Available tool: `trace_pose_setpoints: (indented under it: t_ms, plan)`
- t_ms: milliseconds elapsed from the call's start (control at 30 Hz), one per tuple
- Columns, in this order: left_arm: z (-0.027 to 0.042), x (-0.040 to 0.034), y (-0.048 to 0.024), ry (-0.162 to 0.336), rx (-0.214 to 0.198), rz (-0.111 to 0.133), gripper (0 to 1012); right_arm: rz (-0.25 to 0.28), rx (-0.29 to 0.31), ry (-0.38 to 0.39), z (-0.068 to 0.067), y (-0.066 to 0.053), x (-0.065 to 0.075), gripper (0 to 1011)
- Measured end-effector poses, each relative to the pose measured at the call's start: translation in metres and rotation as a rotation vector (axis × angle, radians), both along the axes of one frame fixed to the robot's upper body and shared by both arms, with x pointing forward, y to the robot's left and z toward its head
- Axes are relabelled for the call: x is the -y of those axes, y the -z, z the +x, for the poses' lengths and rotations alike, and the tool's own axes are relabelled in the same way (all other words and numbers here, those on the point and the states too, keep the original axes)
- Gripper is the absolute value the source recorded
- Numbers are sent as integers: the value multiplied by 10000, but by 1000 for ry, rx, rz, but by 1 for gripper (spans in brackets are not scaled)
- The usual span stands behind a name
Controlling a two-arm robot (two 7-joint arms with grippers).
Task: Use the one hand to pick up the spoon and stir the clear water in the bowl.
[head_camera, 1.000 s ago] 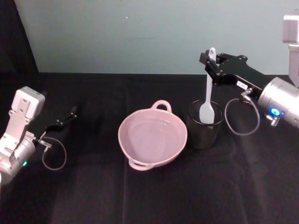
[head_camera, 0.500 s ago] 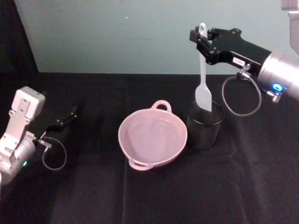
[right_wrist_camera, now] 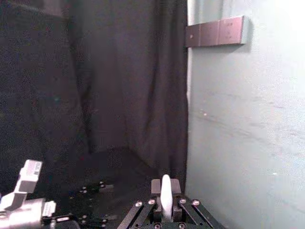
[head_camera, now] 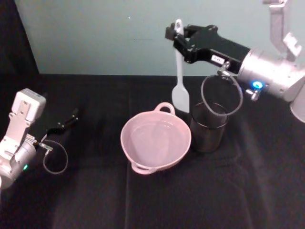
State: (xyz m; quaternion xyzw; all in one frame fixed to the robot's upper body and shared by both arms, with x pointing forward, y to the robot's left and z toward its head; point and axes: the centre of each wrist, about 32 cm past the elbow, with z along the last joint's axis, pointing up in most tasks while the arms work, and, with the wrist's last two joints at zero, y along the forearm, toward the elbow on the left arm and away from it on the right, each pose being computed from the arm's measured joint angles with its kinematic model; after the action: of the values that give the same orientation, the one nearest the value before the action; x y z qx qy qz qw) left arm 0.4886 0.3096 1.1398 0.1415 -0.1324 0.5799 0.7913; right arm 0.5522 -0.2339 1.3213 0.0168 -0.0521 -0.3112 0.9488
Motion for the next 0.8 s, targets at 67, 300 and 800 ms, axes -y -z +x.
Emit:
trace_pose_setpoints:
  t_ms: [67, 300, 800]
  plan:
    - [0, 0, 0, 0, 0, 0, 1011, 10, -14, -23, 29, 102, -80, 118]
    - [0, 0, 0, 0, 0, 0, 1011, 17, -57, -66, 69, 429, -202, 118]
    - [0, 0, 0, 0, 0, 0, 1011, 61, -77, -122, 35, 999, -325, 118]
